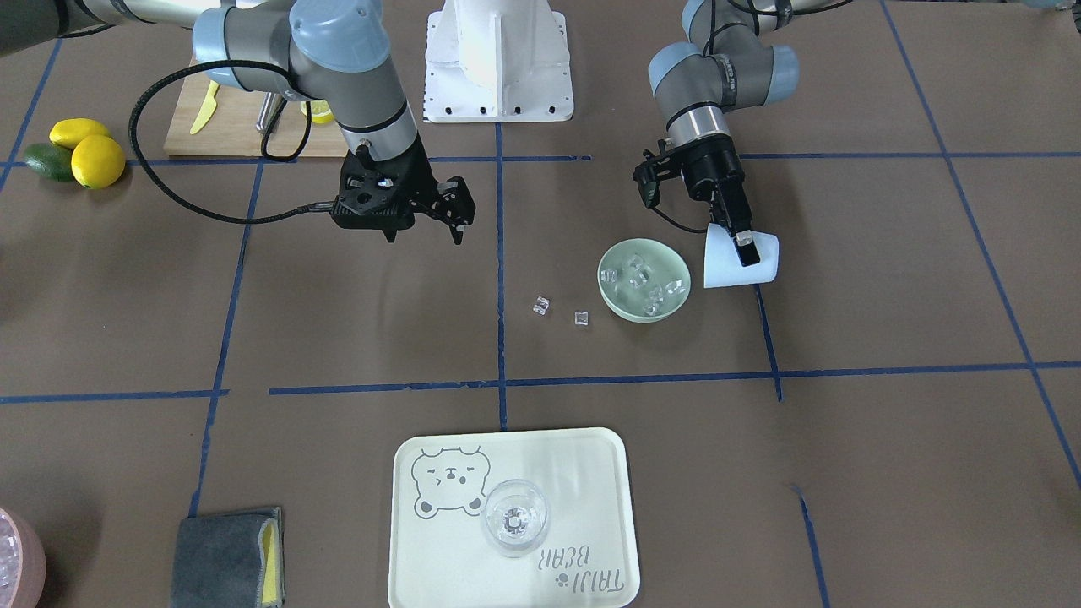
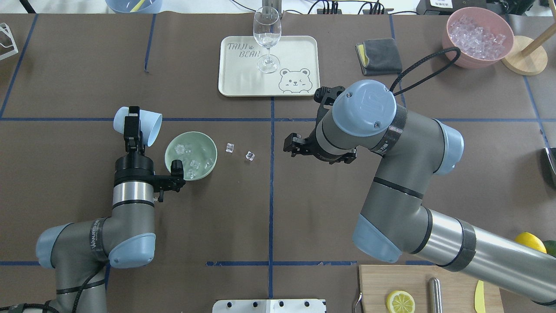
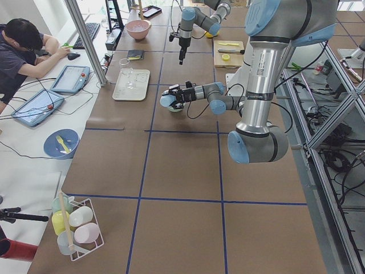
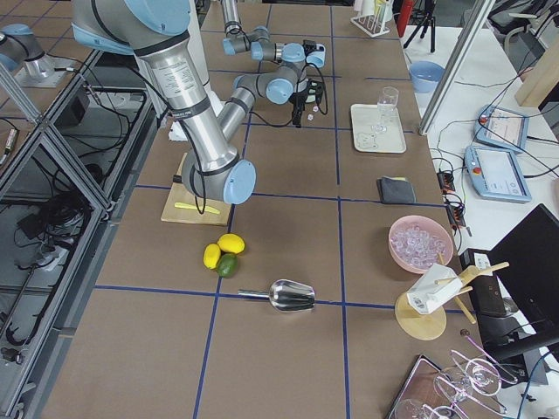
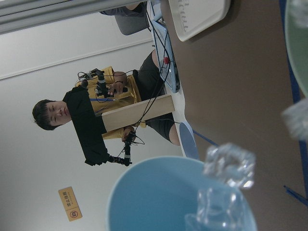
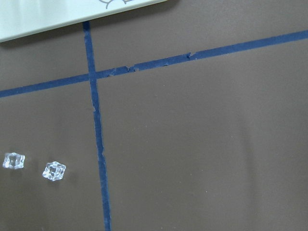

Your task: Pour ice into bowl

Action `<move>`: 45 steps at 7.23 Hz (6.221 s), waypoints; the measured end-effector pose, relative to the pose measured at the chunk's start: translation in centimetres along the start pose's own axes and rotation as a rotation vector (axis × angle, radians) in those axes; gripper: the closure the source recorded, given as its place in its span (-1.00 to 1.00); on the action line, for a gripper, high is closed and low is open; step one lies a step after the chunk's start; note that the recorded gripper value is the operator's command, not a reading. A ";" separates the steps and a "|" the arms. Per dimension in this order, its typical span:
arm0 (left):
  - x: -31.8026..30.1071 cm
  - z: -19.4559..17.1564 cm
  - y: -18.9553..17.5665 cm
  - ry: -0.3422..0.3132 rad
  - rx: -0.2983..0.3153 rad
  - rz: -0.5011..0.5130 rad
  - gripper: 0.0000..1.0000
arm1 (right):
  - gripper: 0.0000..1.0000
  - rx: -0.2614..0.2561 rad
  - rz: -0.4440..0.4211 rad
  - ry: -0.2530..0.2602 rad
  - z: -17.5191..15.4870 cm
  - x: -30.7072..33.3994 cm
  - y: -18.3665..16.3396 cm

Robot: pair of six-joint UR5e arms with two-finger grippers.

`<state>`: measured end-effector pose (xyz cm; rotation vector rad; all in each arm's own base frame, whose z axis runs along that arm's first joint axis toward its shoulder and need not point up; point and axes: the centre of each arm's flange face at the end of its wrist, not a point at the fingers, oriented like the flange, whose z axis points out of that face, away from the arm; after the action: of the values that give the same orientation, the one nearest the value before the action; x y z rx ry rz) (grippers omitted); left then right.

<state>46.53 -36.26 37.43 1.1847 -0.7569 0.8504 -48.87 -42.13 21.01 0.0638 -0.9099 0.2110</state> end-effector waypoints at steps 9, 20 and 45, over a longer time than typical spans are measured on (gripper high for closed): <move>-1.2 -0.4 0.1 0.000 0.020 -0.121 1.00 | -1.00 -0.001 0.008 -0.005 -0.2 -0.3 0.1; -1.9 -1.4 1.2 0.174 0.150 -1.146 1.00 | -1.00 -0.002 0.014 -0.013 -0.4 -0.6 0.2; 15.8 3.3 28.2 0.566 0.009 -1.776 -1.00 | -1.00 0.015 0.079 -0.008 7.4 -19.8 2.9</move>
<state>29.41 -32.60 64.84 1.0448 0.8014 -0.3571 -66.98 -43.40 9.84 0.0433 -0.9201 0.2911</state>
